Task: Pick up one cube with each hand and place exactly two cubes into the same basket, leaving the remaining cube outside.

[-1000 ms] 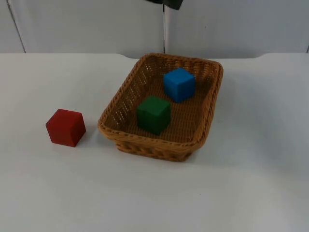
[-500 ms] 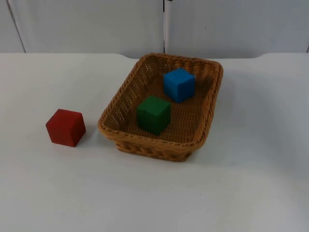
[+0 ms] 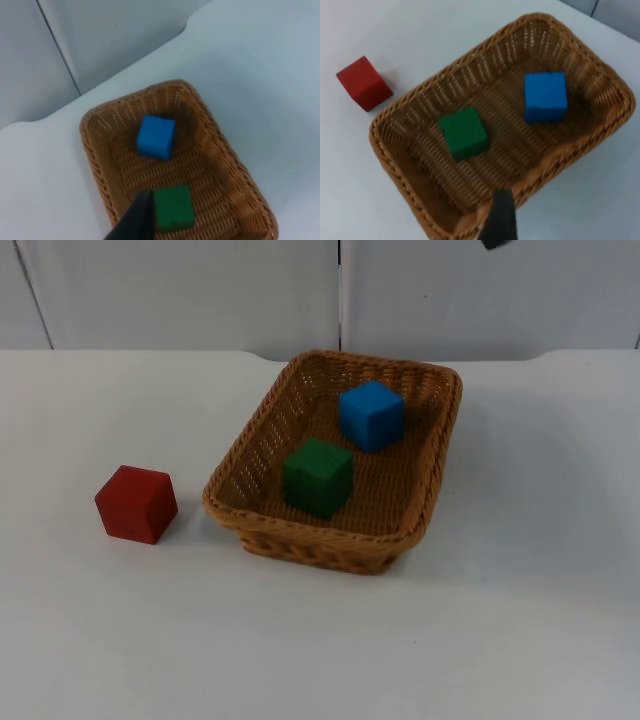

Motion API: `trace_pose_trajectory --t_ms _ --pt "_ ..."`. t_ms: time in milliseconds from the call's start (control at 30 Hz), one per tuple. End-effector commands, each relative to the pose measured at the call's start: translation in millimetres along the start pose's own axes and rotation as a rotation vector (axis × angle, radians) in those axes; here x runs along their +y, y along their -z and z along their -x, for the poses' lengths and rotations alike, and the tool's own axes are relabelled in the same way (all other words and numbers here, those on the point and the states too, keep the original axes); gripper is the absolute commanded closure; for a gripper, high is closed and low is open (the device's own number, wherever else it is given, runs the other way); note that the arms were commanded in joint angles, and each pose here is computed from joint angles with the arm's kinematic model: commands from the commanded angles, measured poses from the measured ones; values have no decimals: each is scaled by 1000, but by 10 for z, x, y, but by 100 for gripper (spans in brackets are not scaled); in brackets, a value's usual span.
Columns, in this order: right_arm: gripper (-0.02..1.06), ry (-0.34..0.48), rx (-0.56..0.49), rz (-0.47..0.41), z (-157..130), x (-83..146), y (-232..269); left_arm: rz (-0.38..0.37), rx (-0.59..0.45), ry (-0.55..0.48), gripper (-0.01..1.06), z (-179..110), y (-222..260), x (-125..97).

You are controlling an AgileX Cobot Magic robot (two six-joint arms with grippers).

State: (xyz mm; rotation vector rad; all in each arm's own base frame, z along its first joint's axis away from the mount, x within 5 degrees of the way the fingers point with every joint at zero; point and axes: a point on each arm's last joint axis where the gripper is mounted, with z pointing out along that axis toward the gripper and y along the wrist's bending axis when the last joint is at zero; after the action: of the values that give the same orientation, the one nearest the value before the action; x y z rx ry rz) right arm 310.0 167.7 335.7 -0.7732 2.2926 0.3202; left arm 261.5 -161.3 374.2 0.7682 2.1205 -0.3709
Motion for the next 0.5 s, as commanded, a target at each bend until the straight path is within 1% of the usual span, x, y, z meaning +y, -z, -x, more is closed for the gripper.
trace_pose_trajectory --t_ms 0,33,67,133,200,233,367,467 --pt "38 9 -31 -9 -165 47 140 -4 -7 4 4 4 147 -24" --pt "38 9 -31 -9 -165 47 140 -4 -7 4 4 4 147 -24" --pt "38 8 -33 -11 -232 59 177 -5 -13 5 4 -15 184 -32" --pt "38 6 -48 -18 -338 81 256 3 -33 7 4 -98 243 -45" --pt "38 5 -45 -19 -457 105 317 6 -44 18 4 -239 288 -67" --pt "38 5 -45 -19 -457 105 317 6 -44 18 4 -239 288 -67" --pt "38 4 -49 -20 -647 148 452 7 -30 27 4 -535 385 -113" --pt "38 4 -63 -25 -727 165 508 9 -29 26 4 -657 451 -134"
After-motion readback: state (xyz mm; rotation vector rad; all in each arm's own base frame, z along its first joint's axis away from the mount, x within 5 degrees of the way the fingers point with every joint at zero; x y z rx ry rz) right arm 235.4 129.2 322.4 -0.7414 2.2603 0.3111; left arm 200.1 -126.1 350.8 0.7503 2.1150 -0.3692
